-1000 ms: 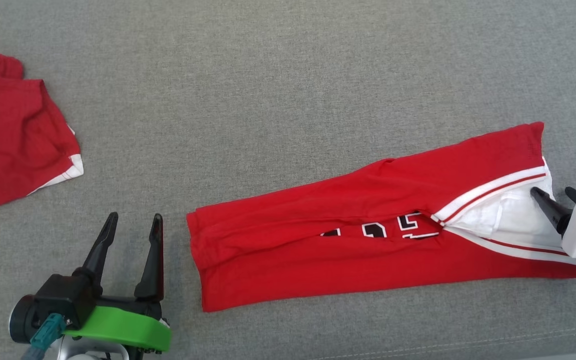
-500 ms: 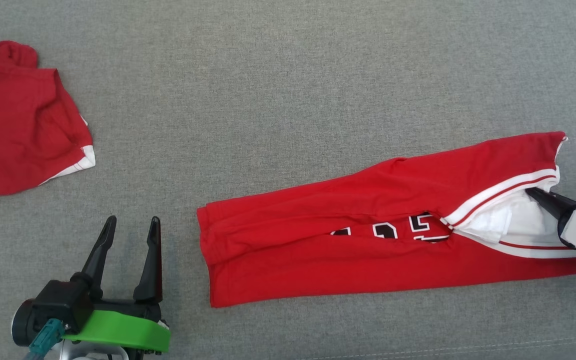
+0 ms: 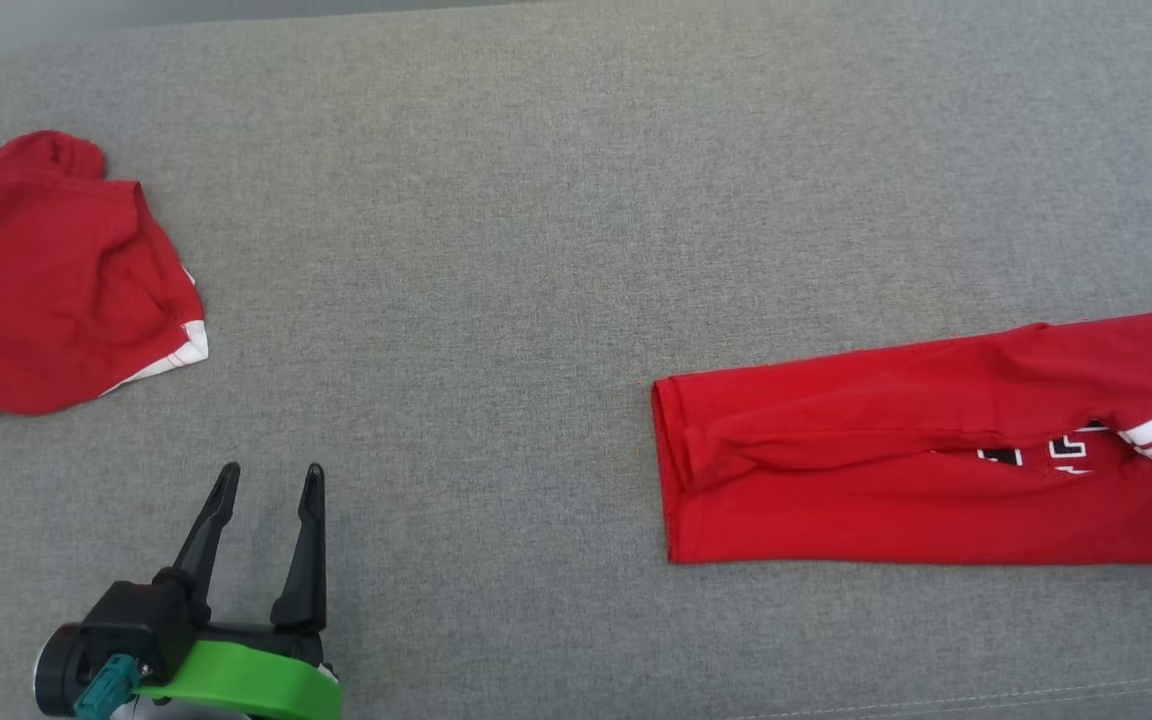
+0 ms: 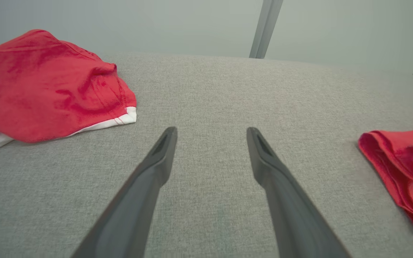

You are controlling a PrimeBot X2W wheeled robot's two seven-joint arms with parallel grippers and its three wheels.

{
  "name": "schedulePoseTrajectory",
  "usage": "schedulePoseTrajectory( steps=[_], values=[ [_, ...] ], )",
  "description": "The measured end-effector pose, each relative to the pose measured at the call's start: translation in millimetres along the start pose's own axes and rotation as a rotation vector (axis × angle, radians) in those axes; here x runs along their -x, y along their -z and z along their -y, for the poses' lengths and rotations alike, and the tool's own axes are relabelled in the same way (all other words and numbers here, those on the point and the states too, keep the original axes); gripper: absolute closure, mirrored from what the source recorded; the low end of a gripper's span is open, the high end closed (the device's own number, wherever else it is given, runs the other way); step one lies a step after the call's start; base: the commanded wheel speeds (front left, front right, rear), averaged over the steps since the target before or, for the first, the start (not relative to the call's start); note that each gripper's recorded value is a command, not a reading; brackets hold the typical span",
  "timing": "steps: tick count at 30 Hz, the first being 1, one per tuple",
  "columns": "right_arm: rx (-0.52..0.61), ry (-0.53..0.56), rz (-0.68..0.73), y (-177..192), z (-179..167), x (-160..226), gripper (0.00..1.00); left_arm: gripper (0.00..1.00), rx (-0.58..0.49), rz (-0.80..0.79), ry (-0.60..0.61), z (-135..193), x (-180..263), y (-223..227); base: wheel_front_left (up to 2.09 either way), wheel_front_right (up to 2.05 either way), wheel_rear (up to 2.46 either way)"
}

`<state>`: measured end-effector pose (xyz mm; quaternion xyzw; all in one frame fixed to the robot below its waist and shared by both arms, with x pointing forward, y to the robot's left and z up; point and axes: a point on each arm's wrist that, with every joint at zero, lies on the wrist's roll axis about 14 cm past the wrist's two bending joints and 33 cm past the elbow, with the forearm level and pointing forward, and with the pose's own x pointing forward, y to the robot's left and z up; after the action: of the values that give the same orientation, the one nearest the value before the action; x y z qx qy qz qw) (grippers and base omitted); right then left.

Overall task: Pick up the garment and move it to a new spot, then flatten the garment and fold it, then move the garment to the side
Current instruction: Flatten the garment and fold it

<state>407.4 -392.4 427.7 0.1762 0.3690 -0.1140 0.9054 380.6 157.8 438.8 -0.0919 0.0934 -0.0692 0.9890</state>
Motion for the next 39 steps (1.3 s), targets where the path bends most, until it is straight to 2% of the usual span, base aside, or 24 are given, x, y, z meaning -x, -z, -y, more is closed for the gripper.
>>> schedulePoseTrajectory(
  steps=[4,5,7,13,16,22,26,32,38,39],
  values=[
    [-0.019,-0.021,0.040,-11.3,-3.7,10.4,1.00,0.00,0.001,0.001,-0.001,-0.4,4.2,0.6,0.00,0.00,0.00],
    [-0.010,-0.115,0.062,-16.4,-33.8,15.6,1.00,0.00,0.006,0.007,-0.002,0.7,6.7,-0.2,0.00,0.00,0.00],
    [0.037,-0.216,0.075,-18.1,-68.2,24.5,1.00,0.00,0.005,0.012,-0.001,1.6,8.8,-0.7,0.00,0.00,0.00],
    [0.177,-0.469,0.029,15.0,-151.0,57.0,1.00,0.00,0.006,0.011,0.005,4.5,7.6,2.0,0.00,0.00,0.00],
    [0.229,-0.562,0.040,30.3,-185.9,66.3,1.00,0.00,0.007,0.006,0.009,5.4,3.9,4.5,0.00,0.00,0.00],
    [0.231,-0.725,0.022,75.1,-254.7,65.2,1.00,0.00,-0.010,-0.038,0.038,10.4,-3.0,20.6,0.00,0.00,0.00],
    [0.221,-0.774,0.003,101.3,-286.4,55.2,1.00,0.00,-0.013,-0.054,0.059,14.8,-9.5,26.8,0.00,0.00,0.00],
    [0.239,-0.779,-0.051,135.8,-305.0,37.2,1.00,0.00,-0.014,-0.057,0.061,14.0,-15.2,28.9,0.00,0.00,0.00],
    [0.259,-0.781,-0.049,138.8,-310.6,27.7,1.00,0.00,-0.009,-0.072,0.049,10.1,-13.0,33.8,0.00,0.00,0.00],
    [0.265,-0.782,-0.049,138.8,-311.3,27.0,0.67,0.00,-0.008,-0.073,0.048,9.9,-12.6,34.1,0.00,0.00,0.00]
  ],
)
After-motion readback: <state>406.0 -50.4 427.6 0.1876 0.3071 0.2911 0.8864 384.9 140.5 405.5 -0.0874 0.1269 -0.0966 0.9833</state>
